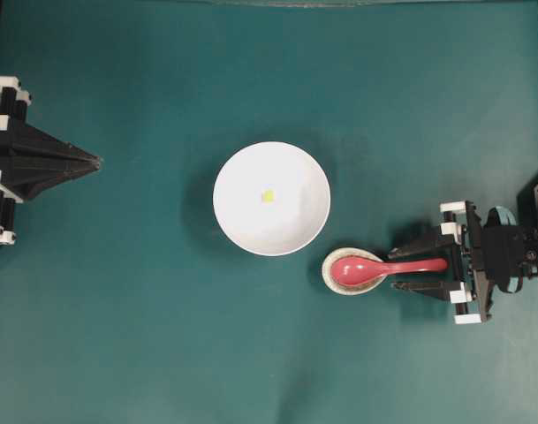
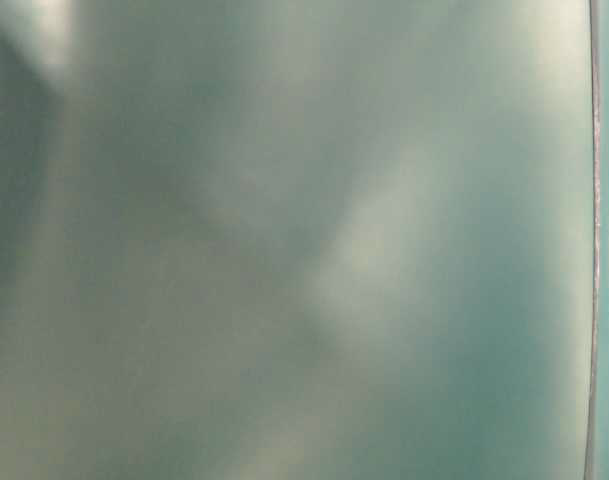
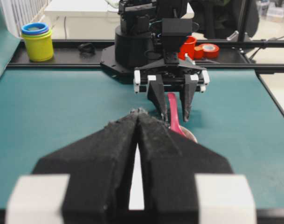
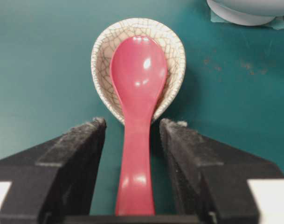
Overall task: Scoop the yellow hexagonal prism block from the bowl with a spoon using the right arm.
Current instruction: 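Lower the right gripper and close it on the pink spoon handle, then lift the spoon off the speckled dish and swing it over the bowl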
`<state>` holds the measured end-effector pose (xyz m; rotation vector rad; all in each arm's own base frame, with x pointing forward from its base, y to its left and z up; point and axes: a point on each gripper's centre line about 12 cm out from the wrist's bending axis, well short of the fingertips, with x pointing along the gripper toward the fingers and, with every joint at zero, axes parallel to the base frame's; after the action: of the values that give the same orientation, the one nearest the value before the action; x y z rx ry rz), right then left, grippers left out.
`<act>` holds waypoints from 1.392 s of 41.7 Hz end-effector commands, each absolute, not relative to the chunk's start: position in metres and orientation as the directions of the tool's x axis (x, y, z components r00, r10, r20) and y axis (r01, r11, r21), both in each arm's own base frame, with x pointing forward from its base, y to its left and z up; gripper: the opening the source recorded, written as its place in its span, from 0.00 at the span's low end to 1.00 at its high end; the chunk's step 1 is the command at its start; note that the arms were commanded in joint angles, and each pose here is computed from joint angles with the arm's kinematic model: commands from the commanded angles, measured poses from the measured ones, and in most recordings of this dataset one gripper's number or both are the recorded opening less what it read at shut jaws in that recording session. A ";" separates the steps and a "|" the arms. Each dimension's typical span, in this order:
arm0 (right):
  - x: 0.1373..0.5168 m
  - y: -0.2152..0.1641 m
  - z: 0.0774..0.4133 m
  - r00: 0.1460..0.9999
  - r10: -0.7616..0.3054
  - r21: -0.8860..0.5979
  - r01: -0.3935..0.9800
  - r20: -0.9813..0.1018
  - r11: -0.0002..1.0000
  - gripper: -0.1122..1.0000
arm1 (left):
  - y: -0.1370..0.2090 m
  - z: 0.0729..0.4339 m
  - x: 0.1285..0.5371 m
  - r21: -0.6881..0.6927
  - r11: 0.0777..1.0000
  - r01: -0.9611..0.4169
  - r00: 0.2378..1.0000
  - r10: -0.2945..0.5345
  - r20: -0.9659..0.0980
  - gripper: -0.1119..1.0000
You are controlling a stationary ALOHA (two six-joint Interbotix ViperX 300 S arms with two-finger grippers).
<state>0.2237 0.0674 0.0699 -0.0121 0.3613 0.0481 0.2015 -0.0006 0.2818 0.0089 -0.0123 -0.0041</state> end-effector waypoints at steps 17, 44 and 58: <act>0.226 0.068 0.077 0.945 0.045 0.011 -0.044 -0.325 0.999 0.32 | -0.001 0.289 0.204 0.012 1.000 0.005 1.000 -0.005 0.029 0.10; 0.240 0.056 0.132 0.950 0.037 0.126 0.002 -0.311 0.992 0.32 | -0.001 0.289 0.204 0.012 1.000 0.006 1.000 -0.007 0.029 0.10; 0.274 0.035 0.191 0.888 0.060 0.135 0.002 -0.456 0.991 0.32 | -0.001 0.291 0.204 0.012 1.000 0.005 0.999 -0.005 0.034 0.10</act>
<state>0.2635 0.0403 0.1692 0.1108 0.4599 0.0239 0.2019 -0.0006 0.2822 0.0089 -0.0123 -0.0041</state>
